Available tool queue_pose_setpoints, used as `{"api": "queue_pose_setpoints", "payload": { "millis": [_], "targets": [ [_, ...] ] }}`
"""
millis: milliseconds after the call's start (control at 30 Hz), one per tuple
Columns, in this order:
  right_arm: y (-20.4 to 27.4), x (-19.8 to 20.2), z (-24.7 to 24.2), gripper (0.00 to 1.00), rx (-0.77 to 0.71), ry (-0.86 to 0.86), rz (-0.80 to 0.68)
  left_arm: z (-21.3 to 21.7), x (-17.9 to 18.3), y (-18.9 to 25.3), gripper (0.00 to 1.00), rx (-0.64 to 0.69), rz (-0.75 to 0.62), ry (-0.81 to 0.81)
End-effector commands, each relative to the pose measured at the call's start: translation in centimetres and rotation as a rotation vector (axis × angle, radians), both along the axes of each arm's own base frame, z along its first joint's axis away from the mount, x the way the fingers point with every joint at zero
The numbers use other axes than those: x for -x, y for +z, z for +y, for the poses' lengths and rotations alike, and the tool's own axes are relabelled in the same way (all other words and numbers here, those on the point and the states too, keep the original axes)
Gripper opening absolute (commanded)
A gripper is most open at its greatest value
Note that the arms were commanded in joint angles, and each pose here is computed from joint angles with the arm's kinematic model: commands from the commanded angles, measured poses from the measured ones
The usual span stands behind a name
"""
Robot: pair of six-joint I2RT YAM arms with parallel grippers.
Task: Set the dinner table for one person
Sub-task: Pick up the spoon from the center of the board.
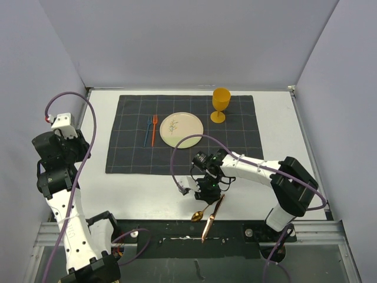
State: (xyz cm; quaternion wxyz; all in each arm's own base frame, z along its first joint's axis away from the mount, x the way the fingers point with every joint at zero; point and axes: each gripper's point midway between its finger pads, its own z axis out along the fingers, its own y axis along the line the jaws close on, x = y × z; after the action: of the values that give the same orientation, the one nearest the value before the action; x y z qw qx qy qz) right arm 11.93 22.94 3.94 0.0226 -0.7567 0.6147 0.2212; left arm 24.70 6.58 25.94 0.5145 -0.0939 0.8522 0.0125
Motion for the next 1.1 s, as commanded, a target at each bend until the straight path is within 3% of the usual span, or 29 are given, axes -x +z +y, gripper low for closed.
{"api": "queue_pose_setpoints", "payload": {
  "millis": [0, 1067],
  "targets": [
    [0.6, -0.2, 0.9, 0.27, -0.027, 0.036, 0.002, -0.1, -0.9, 2.9, 0.3, -0.017, -0.093, -0.022],
    [-2.0, 0.9, 2.1, 0.21, 0.036, 0.065, 0.082, -0.6, -1.1, 2.0, 0.34, -0.006, -0.064, -0.07]
  ]
}}
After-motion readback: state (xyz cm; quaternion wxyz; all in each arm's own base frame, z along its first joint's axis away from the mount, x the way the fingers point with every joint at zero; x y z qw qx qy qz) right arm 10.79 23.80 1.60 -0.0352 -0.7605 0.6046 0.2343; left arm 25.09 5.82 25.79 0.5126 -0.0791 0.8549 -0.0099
